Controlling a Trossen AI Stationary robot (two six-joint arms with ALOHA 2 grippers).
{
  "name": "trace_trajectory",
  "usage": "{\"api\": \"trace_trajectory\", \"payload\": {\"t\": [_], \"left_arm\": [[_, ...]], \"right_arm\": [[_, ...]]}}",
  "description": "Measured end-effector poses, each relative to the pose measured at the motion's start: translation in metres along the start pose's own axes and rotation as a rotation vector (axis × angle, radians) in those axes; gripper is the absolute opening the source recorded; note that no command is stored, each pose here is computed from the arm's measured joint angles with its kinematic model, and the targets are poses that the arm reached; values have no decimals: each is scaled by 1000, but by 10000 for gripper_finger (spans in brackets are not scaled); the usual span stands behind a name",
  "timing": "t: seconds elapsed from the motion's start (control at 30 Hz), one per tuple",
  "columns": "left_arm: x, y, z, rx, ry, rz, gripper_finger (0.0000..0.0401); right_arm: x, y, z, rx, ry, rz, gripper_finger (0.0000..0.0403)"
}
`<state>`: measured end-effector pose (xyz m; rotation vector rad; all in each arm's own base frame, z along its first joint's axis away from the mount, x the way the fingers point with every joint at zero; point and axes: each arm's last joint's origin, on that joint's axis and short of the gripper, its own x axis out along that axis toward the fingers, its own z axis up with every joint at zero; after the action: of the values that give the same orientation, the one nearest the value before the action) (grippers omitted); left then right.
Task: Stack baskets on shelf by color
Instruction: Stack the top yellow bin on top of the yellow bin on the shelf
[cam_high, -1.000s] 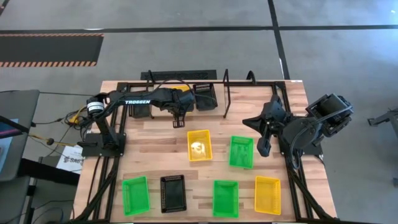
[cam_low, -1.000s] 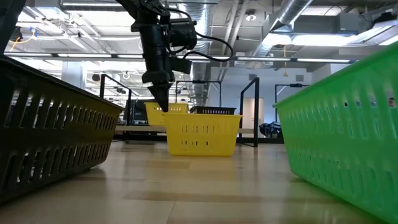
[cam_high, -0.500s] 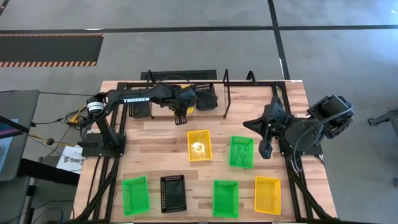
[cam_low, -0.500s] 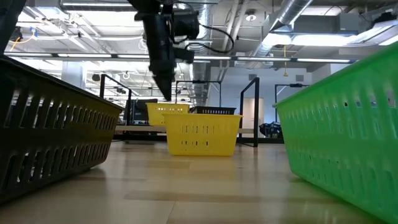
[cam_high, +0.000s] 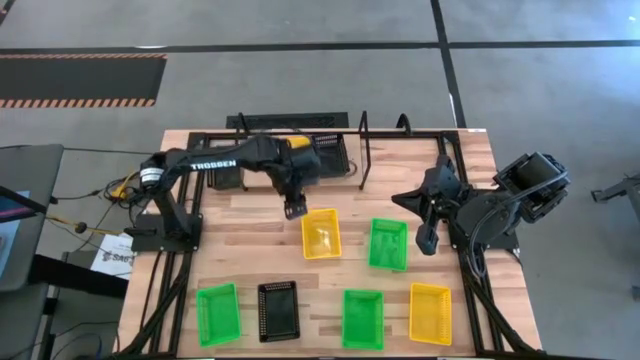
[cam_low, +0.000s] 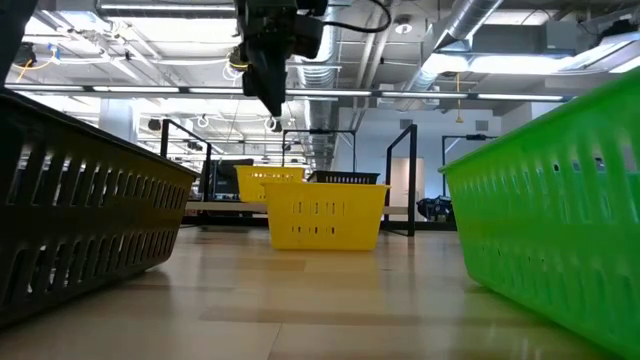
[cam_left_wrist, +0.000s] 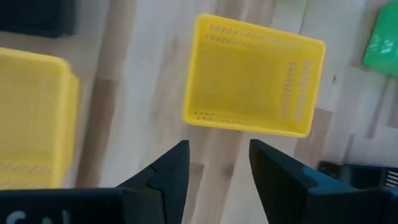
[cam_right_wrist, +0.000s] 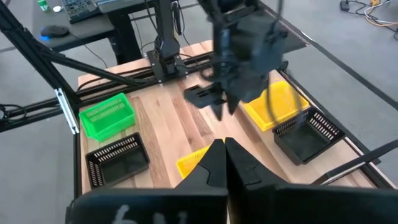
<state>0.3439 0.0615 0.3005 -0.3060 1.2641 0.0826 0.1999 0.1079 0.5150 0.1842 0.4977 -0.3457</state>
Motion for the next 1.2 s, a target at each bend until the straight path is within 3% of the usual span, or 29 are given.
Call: {"api": "trace_trajectory", "payload": {"t": [0.4,0.93,1.2], "left_arm": [[33,-47,-2,31,-144,167,153],[65,-36,-24,-116,-66,276,152],[65,-37,-19,-120,-117,239,152]], "right_arm": [[0,0,0,-27,2,-2,3],[0,0,0,-29,3,-2,5],[0,0,0,-29,4,-1,4]]}}
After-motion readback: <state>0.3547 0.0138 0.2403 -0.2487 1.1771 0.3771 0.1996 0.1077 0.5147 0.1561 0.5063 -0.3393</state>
